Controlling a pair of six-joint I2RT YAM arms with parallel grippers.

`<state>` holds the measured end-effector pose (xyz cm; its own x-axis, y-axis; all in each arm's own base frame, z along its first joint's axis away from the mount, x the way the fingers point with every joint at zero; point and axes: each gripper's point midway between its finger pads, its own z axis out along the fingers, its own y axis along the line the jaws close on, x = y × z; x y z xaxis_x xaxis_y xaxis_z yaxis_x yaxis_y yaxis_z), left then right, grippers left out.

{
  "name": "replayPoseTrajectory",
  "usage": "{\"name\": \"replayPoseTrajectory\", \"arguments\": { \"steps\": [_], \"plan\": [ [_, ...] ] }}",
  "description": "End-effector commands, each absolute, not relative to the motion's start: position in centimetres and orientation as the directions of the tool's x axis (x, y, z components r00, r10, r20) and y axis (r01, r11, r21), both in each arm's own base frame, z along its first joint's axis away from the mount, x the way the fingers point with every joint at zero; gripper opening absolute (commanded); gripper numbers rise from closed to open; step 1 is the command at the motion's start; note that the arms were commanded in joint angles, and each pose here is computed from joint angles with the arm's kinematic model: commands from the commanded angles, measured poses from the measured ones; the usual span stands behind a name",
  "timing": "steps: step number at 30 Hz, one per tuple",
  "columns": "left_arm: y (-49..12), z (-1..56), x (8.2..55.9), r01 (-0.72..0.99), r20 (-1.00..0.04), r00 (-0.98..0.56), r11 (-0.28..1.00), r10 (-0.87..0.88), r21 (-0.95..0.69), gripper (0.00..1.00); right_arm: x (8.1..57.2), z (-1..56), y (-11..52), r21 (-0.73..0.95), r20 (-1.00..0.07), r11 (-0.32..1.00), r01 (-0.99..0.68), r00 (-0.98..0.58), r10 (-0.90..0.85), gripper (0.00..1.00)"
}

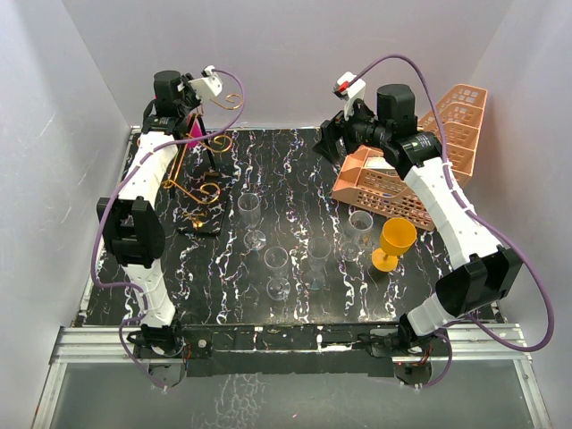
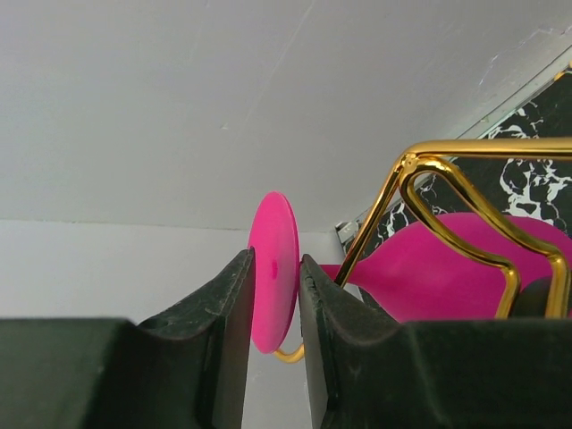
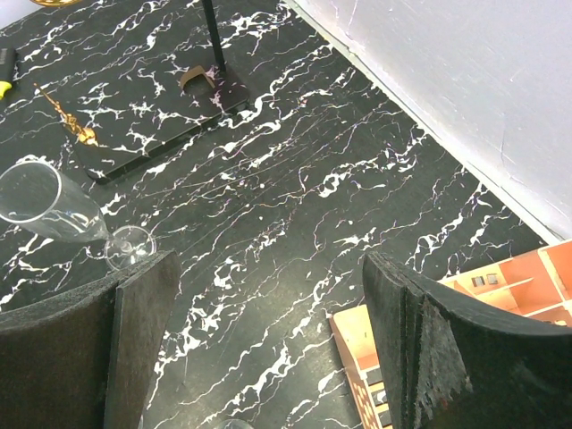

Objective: Place the wine glass upside down on the wine glass rack

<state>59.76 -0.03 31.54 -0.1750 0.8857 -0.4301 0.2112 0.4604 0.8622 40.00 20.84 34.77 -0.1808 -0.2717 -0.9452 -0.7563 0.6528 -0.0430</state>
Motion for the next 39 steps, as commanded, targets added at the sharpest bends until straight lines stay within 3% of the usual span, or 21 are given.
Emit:
{"name": "replayPoseTrajectory", "arguments": {
  "steps": [1,17,31,39],
  "plan": [
    [-1.1,37.3,58.1,0.125,-0.514,-0.085,0.521,0.854,0.845,0.26,39.8,37.5,20.8,-0.090,-0.967,0.648,-0.757,-0.090,-0.239,0.90],
    [-2.5,38.7,57.3,0.135,-0.613,-0.034,0.611,0.790,0.780,0.41,39.8,37.5,20.5,-0.091,-0.967,0.649,-0.755,-0.088,-0.238,0.90],
    [-5.5,42.4,53.2,0.214,-0.832,0.035,0.810,0.553,0.547,0.57,39.2,35.9,19.2,-0.127,-0.945,0.665,-0.736,-0.114,-0.306,0.90],
    [-7.7,43.1,48.5,0.327,-0.933,-0.015,0.884,0.359,0.335,0.70,35.1,32.8,18.1,-0.135,-0.877,0.575,-0.807,-0.173,-0.449,0.89]
  ]
}}
